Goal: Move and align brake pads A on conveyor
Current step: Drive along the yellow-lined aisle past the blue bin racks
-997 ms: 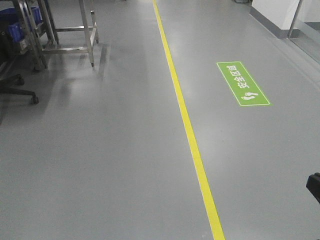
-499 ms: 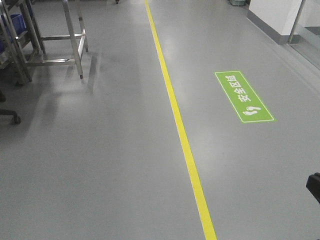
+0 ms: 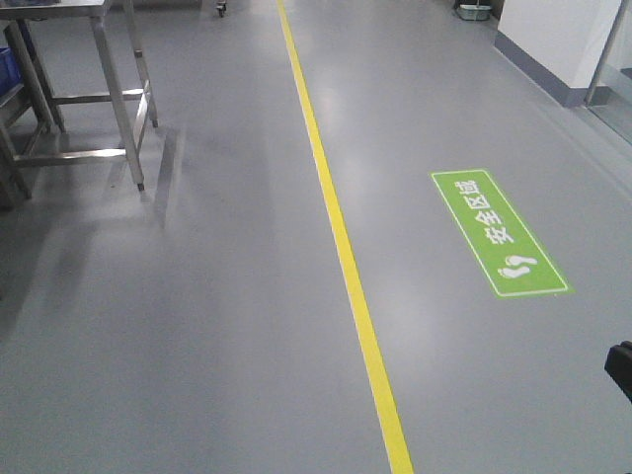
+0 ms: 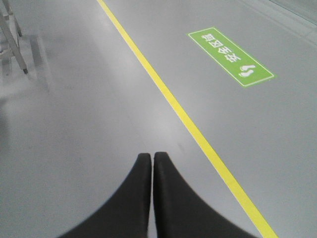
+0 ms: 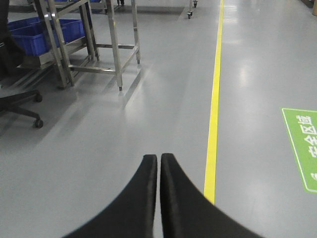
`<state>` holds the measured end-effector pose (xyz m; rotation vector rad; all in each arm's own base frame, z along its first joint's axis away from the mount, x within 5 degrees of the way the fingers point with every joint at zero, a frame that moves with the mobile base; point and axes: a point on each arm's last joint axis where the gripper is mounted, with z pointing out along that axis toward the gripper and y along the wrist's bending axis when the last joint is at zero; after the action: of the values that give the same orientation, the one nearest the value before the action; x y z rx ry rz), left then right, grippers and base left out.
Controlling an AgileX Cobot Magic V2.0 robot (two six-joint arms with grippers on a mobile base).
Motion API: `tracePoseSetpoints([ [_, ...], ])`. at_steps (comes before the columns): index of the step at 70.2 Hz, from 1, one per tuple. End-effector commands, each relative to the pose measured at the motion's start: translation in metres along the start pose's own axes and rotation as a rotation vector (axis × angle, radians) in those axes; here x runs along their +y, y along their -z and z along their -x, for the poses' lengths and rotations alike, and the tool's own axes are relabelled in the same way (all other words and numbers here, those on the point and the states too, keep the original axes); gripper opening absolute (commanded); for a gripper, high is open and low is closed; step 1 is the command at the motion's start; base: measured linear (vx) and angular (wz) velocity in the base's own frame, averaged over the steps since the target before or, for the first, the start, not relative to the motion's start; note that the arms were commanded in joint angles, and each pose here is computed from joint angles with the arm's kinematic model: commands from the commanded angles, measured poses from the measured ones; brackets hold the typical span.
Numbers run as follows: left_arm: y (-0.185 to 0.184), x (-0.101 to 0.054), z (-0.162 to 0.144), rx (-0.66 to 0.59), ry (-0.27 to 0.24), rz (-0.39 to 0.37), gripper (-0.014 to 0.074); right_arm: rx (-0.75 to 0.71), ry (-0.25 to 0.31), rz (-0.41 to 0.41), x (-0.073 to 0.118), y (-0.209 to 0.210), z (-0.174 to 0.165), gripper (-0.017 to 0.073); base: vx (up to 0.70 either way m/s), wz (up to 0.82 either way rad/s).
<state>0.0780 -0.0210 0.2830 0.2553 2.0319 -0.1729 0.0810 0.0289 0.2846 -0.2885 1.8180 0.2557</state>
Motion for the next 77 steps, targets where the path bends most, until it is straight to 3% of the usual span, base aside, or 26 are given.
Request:
tracePoseSetpoints([
  [1, 0.0035, -0.0012, 0.0136, -0.086, 0.005, -0.012, -0.0006, -0.081, 0.01, -0.022, -0.0018, 0.0015, 0.013, 0.0, 0.61, -0.01],
  [77, 0.0035, -0.0012, 0.0136, -0.086, 0.005, -0.012, -0.0006, -0.084, 0.01, -0.023, -0.0019, 0.0015, 0.0133, 0.0, 0.64, 0.01],
])
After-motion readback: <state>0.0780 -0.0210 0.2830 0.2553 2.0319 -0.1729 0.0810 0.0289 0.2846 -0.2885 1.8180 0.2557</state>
